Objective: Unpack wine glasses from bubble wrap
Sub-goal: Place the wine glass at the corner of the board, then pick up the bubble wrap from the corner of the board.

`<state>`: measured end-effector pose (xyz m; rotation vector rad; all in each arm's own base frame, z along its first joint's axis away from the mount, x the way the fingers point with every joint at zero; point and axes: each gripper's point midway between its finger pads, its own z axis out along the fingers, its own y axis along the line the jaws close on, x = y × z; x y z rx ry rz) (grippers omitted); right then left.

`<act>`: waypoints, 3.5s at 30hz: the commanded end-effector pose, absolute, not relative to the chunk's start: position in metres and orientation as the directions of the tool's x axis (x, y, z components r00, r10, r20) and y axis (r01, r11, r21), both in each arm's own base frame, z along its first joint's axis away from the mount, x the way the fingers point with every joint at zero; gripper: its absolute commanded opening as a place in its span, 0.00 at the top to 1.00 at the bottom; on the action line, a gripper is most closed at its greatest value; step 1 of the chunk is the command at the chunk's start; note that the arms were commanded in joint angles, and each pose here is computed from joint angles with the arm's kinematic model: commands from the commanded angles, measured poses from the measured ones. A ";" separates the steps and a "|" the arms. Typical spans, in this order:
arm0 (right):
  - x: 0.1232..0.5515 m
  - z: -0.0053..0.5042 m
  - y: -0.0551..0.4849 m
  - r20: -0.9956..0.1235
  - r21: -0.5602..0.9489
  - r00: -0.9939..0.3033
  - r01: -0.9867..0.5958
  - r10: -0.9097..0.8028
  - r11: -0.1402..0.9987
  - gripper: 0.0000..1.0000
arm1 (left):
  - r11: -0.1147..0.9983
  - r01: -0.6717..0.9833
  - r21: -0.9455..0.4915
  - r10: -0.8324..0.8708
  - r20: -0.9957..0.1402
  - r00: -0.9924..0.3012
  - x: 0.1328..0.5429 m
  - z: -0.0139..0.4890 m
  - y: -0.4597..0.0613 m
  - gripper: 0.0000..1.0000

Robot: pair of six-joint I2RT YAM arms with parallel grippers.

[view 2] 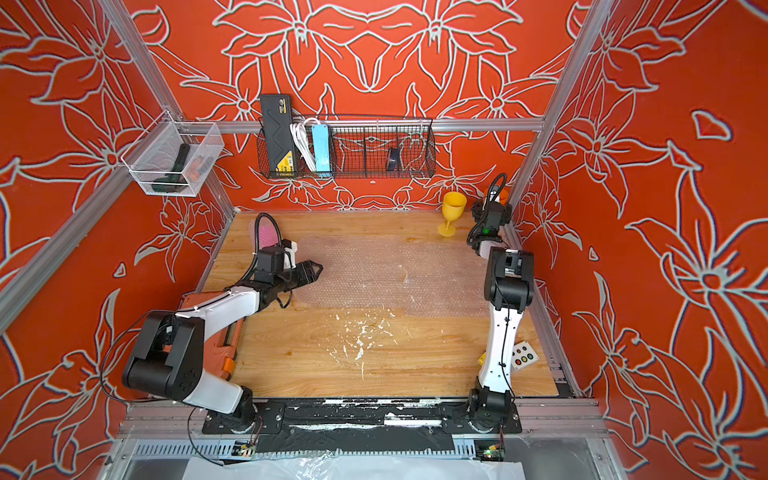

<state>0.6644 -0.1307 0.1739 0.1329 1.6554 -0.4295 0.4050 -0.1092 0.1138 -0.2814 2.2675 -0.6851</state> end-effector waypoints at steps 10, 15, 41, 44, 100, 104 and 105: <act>0.680 0.164 -0.123 -0.976 -0.206 -0.132 0.295 -0.174 0.933 0.12 | 0.838 0.007 -0.545 -0.387 -0.604 -0.696 0.405 0.123 -0.106 0.30; 0.678 0.155 -0.122 -0.970 -0.226 -0.153 0.284 -0.188 0.932 0.12 | 0.839 0.005 -0.544 -0.388 -0.606 -0.695 0.404 0.124 -0.106 0.30; 0.646 0.172 -0.131 -0.983 -0.159 -0.146 0.379 -0.110 0.912 0.03 | 0.834 0.012 -0.552 -0.395 -0.613 -0.684 0.405 0.131 -0.106 0.30; 0.640 0.178 -0.130 -0.988 -0.126 -0.133 0.383 -0.080 0.915 0.03 | 0.833 0.017 -0.553 -0.394 -0.615 -0.683 0.404 0.133 -0.107 0.28; 0.356 0.070 0.352 -0.454 0.481 -0.859 -0.458 -0.235 0.748 0.19 | 0.828 -0.296 -0.476 -0.553 -0.612 -0.565 0.438 0.123 -0.019 0.27; 0.347 0.055 0.348 -0.419 0.480 -0.872 -0.450 -0.254 0.753 0.20 | 0.837 -0.329 -0.438 -0.545 -0.614 -0.571 0.446 0.113 -0.010 0.27; 0.344 0.051 0.347 -0.406 0.479 -0.873 -0.455 -0.270 0.751 0.20 | 0.837 -0.335 -0.434 -0.546 -0.615 -0.568 0.448 0.112 -0.008 0.27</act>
